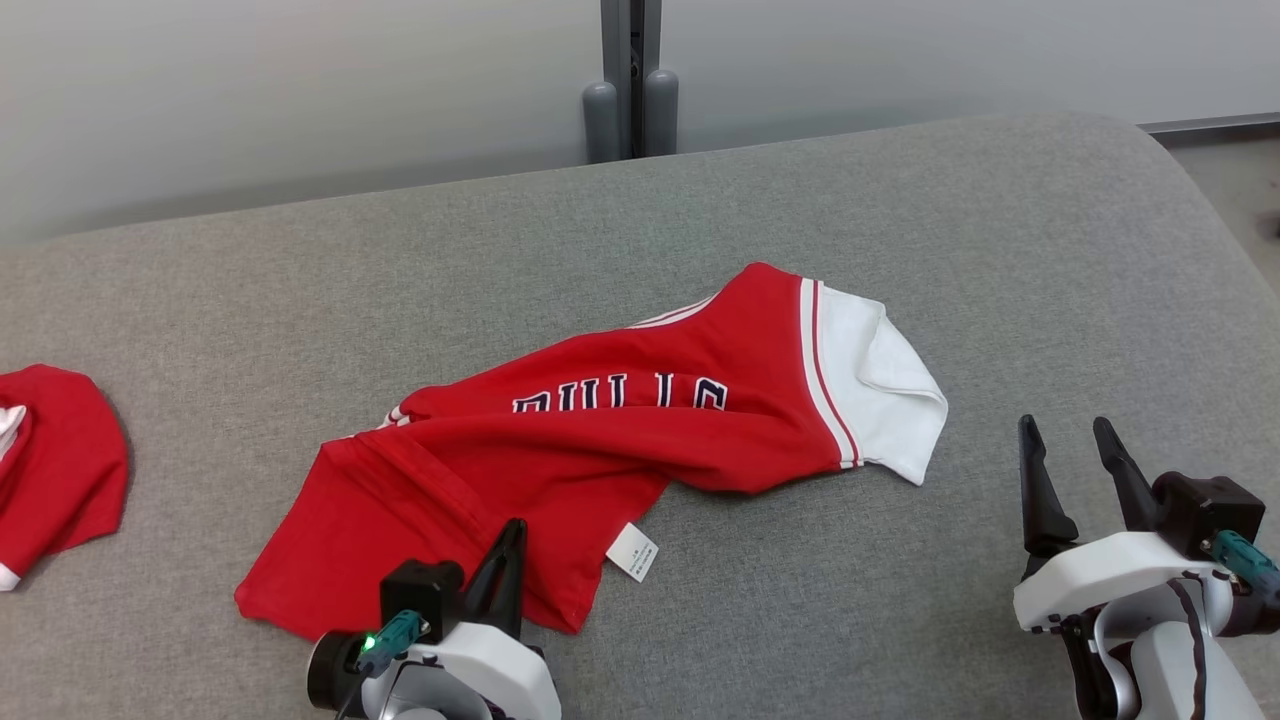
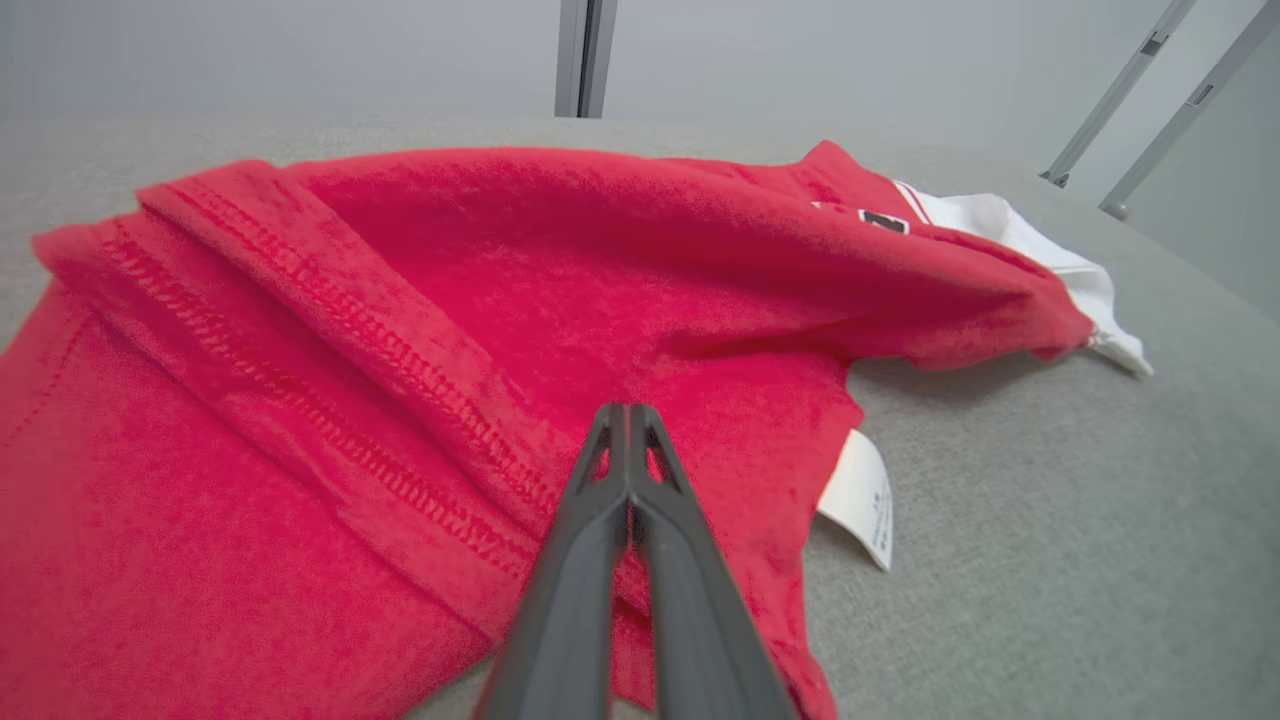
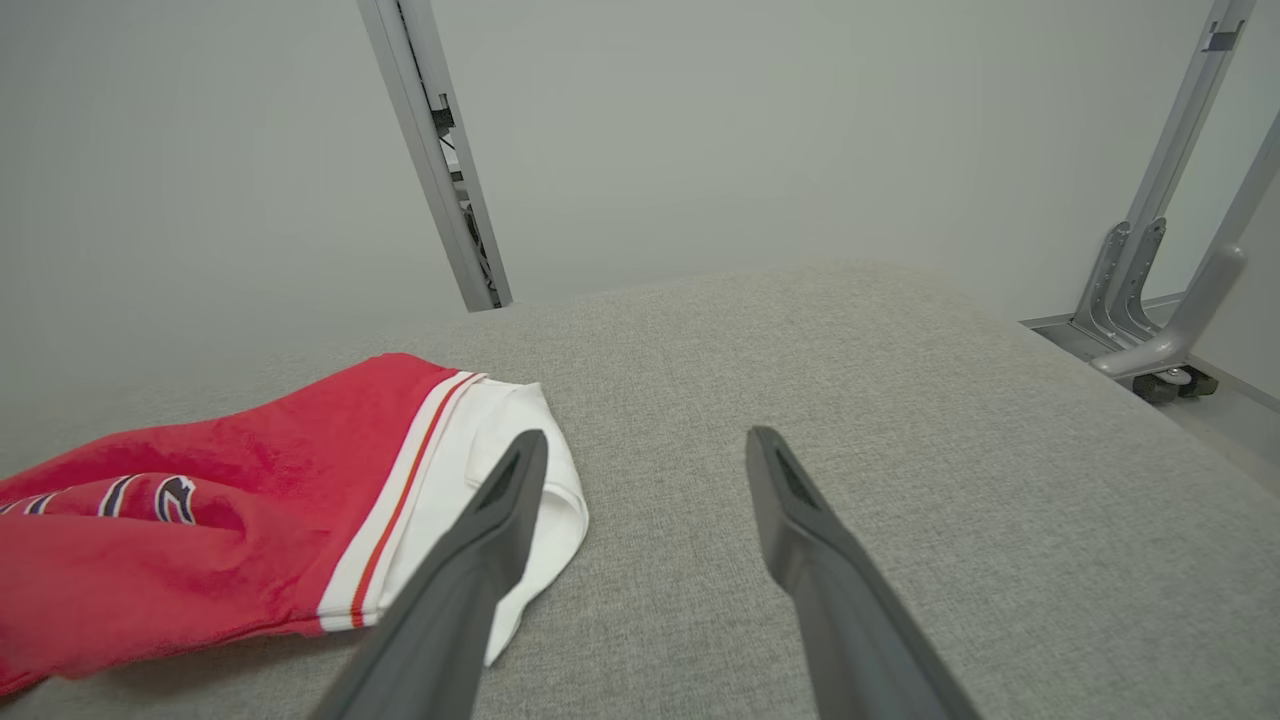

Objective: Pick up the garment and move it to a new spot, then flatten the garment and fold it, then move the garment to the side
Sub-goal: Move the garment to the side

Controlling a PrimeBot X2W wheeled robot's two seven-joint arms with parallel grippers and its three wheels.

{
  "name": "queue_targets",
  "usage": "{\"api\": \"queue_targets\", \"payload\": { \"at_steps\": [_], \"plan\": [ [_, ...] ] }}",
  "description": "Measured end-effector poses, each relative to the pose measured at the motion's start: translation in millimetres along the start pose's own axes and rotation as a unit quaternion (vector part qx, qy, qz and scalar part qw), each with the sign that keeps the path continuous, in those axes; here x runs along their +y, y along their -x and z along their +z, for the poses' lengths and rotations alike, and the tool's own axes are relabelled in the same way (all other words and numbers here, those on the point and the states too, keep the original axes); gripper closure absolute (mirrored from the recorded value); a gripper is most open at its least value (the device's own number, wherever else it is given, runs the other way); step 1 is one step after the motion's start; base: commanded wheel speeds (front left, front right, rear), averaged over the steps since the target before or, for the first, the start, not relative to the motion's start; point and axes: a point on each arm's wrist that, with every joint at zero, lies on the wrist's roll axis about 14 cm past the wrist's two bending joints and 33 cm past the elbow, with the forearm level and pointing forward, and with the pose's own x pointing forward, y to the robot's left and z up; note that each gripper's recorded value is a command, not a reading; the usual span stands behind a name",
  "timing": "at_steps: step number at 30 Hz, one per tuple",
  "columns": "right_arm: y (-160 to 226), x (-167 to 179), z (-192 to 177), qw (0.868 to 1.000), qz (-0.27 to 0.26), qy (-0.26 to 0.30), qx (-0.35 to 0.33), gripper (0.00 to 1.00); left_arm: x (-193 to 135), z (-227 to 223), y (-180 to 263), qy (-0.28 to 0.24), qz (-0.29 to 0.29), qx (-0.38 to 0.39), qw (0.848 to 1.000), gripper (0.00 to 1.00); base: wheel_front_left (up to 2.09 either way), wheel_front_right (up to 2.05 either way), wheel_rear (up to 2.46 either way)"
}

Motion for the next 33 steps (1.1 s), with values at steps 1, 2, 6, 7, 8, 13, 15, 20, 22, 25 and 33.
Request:
{"api": "queue_targets", "payload": {
  "at_steps": [1, 2, 6, 7, 8, 13, 15, 20, 22, 25, 33],
  "plan": [
    [0, 0, 0, 1.000, 0.000, 0.000, 0.000, 0.00, -2, 2, -1, -0.001, -0.002, -0.003, 1.000, 0.00, 0.00, 0.00, 0.00],
    [-1, -1, 0, 1.000, -0.001, 0.000, 0.000, 0.00, -4, 2, -2, -0.003, -0.005, -0.002, 1.000, 0.00, 0.00, 0.00, 0.00],
    [1, -5, -3, 1.000, -0.008, 0.000, 0.006, 0.00, -9, -9, -4, -0.019, -0.010, 0.016, 1.000, 0.00, 0.00, 0.00, 0.00],
    [1, -7, -4, 1.000, -0.010, -0.001, 0.007, 0.00, -10, -10, -4, -0.020, -0.010, 0.018, 1.000, 0.00, 0.00, 0.00, 0.00],
    [1, -8, -5, 1.000, -0.011, -0.001, 0.008, 0.00, -10, -12, -5, -0.025, -0.008, 0.022, 0.999, 0.00, 0.00, 0.00, 0.00],
    [2, -12, -9, 1.000, -0.018, -0.002, 0.014, 0.00, -5, -19, -5, -0.037, 0.005, 0.034, 0.999, 0.00, 0.00, 0.00, 0.00],
    [1, -12, -10, 1.000, -0.019, -0.003, 0.016, 0.00, -2, -23, -4, -0.042, 0.010, 0.040, 0.998, 0.00, 0.00, 0.00, 0.00],
    [-1, -7, -14, 1.000, -0.013, -0.004, 0.021, 0.00, 5, -28, 0, -0.044, 0.022, 0.048, 0.998, 0.12, 0.00, 0.00, 0.00],
    [-3, -5, -14, 1.000, -0.010, -0.006, 0.021, 0.00, 7, -29, 0, -0.040, 0.026, 0.049, 0.998, 0.43, 0.00, 0.00, 0.00],
    [-5, -1, -14, 1.000, -0.005, -0.006, 0.021, 0.00, 10, -25, 1, -0.035, 0.032, 0.043, 0.998, 1.00, 0.00, 0.00, 0.00],
    [-7, 6, -10, 1.000, 0.004, -0.009, 0.015, 0.00, 29, -1, 4, -0.025, 0.064, 0.004, 0.998, 1.00, 0.00, 0.00, 0.00]
  ]
}}
